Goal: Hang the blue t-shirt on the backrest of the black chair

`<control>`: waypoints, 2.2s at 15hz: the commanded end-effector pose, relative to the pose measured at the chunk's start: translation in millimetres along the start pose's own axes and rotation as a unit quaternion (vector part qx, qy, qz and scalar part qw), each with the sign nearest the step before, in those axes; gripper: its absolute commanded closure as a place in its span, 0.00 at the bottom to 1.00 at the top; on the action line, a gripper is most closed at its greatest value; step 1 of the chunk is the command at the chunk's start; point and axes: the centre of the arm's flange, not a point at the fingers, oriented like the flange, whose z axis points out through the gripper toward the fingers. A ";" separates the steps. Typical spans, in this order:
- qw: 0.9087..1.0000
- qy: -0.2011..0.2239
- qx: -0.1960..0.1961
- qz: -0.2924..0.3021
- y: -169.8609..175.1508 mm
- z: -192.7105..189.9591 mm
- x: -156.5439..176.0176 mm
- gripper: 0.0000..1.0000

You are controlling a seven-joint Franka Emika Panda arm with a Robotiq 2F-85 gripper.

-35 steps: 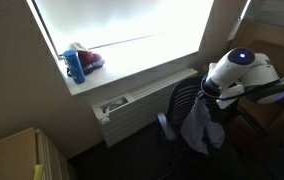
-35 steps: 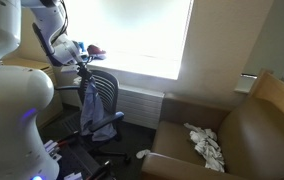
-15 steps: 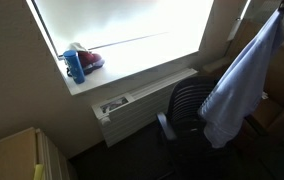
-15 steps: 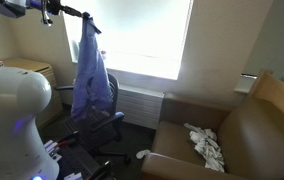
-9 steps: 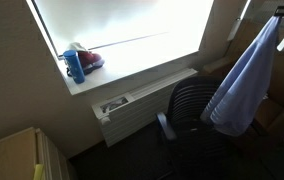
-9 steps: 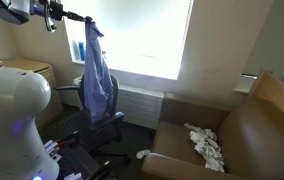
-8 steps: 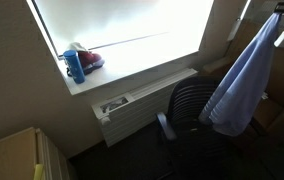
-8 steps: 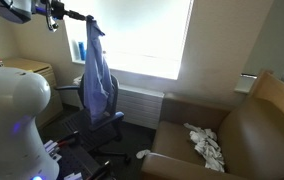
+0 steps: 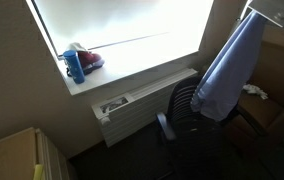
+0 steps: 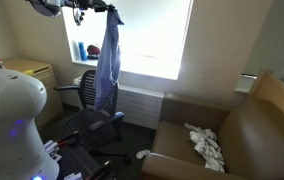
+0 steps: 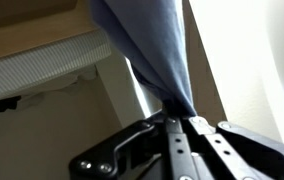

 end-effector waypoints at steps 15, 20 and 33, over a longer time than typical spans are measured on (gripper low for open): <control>0.974 -0.104 -0.200 -0.008 -24.7 145.2 -239.3 0.99; 0.980 -0.014 -0.173 0.099 -60.0 160.8 -199.2 0.99; 0.970 0.161 -0.049 0.177 -117.3 148.5 -158.6 0.96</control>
